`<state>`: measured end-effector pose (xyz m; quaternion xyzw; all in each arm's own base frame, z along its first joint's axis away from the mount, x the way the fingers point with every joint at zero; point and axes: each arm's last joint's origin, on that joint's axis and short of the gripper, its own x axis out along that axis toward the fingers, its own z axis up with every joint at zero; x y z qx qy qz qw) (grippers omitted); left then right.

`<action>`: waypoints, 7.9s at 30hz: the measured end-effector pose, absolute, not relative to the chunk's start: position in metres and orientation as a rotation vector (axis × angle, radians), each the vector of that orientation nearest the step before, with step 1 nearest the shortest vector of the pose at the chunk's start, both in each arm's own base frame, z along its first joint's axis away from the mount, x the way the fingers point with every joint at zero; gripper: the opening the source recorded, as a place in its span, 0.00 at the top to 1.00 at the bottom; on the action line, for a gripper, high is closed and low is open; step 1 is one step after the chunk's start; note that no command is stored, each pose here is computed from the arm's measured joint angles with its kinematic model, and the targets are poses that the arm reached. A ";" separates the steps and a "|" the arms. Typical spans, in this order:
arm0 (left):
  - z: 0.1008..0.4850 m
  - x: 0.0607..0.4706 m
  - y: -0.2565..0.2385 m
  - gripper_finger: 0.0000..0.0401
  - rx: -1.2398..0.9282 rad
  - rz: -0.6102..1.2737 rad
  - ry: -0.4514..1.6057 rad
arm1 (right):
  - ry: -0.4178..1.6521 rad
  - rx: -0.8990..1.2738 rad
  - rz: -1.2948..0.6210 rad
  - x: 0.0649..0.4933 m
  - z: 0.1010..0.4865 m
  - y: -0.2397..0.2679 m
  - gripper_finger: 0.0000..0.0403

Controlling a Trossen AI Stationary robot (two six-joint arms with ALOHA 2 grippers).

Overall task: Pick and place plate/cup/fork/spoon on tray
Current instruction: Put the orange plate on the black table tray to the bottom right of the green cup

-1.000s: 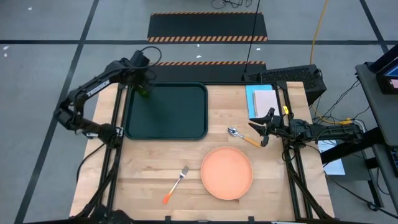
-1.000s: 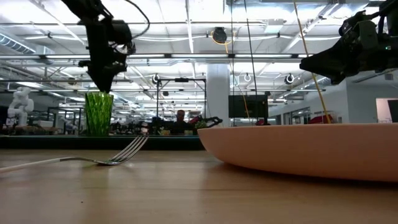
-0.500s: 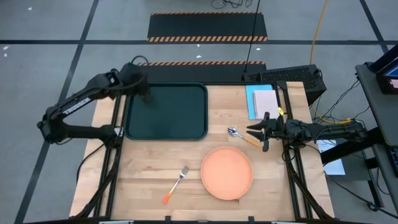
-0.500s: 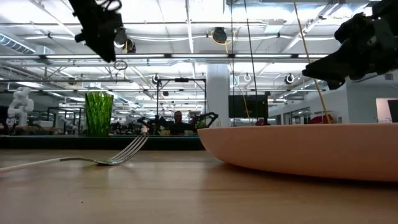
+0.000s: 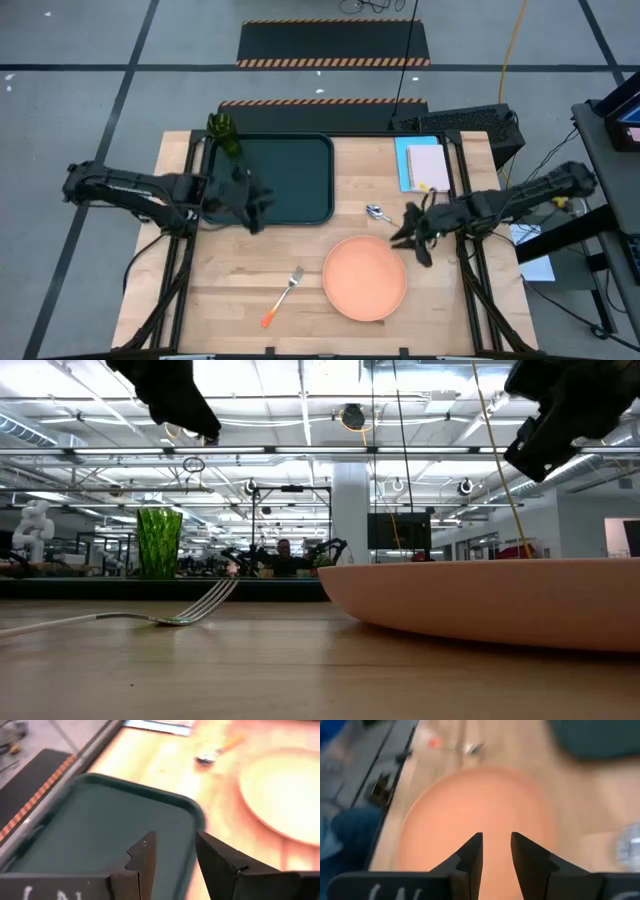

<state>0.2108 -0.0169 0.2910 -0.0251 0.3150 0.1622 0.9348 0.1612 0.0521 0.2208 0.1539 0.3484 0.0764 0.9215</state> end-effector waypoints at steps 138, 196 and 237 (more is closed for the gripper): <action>0.308 0.211 -0.085 0.65 -0.024 0.090 0.207 | 0.633 -0.467 0.325 0.461 0.168 -0.061 1.00; 0.306 0.207 -0.092 0.65 -0.013 0.061 0.229 | 0.856 -0.292 -0.179 0.420 0.146 -0.100 0.86; 0.308 0.212 -0.082 0.65 -0.057 0.109 0.207 | 0.758 -0.177 -0.216 0.430 0.113 -0.111 1.00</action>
